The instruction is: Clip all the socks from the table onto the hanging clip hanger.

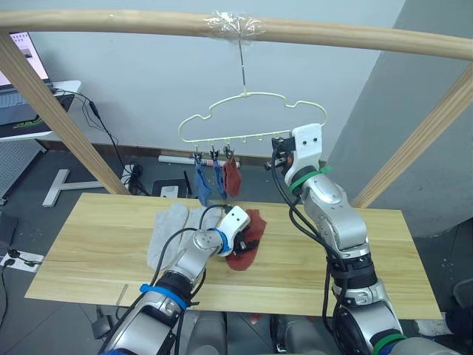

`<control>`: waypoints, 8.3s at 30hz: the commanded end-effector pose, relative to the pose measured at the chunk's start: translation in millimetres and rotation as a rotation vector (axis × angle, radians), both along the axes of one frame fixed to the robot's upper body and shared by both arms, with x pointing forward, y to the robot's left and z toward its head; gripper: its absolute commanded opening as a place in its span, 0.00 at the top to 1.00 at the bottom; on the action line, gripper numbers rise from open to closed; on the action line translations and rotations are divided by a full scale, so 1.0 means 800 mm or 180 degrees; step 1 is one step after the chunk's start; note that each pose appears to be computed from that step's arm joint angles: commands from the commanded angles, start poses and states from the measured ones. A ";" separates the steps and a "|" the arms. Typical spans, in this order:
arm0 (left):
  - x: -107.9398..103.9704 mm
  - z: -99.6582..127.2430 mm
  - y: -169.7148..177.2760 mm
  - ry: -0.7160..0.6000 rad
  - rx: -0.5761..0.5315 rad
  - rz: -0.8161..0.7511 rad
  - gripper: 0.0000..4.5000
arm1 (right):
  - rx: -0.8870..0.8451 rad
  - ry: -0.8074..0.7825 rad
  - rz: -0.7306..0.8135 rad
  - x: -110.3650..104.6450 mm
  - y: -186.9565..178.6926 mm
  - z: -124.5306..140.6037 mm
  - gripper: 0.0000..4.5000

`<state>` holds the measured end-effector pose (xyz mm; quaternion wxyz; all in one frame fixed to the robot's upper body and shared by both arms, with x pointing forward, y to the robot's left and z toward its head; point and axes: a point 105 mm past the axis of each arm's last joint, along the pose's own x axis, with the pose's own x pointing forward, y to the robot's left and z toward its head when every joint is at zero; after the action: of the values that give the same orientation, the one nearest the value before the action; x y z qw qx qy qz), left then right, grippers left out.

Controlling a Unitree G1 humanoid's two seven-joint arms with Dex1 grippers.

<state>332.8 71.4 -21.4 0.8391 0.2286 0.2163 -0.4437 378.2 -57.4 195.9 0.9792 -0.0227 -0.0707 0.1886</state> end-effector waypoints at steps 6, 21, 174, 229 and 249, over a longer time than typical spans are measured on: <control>-0.022 0.019 -0.004 -0.0030 -0.0555 -0.0321 1.00 | 0.0111 0.0278 -0.0031 0.005 -0.030 -0.004 1.00; -0.028 0.180 -0.031 -0.1863 -0.1839 -0.1042 1.00 | 0.1518 0.1967 0.0133 -0.003 -0.076 -0.020 1.00; -0.023 0.231 0.058 -0.1244 -0.1885 -0.0275 0.20 | 0.0578 0.0113 -0.0522 0.015 0.031 0.002 0.23; -0.024 0.238 0.048 -0.1285 -0.1868 -0.0315 0.20 | 0.0666 0.0108 -0.0523 0.011 0.042 0.016 0.57; -0.026 0.237 0.050 -0.1321 -0.1844 -0.0324 0.20 | 0.0838 0.0107 -0.0118 0.004 0.075 0.034 0.57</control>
<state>317.0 116.5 156.2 0.8798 0.0585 -0.0789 -0.4651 392.0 -27.1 188.9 0.9904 0.0689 -0.0322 0.1155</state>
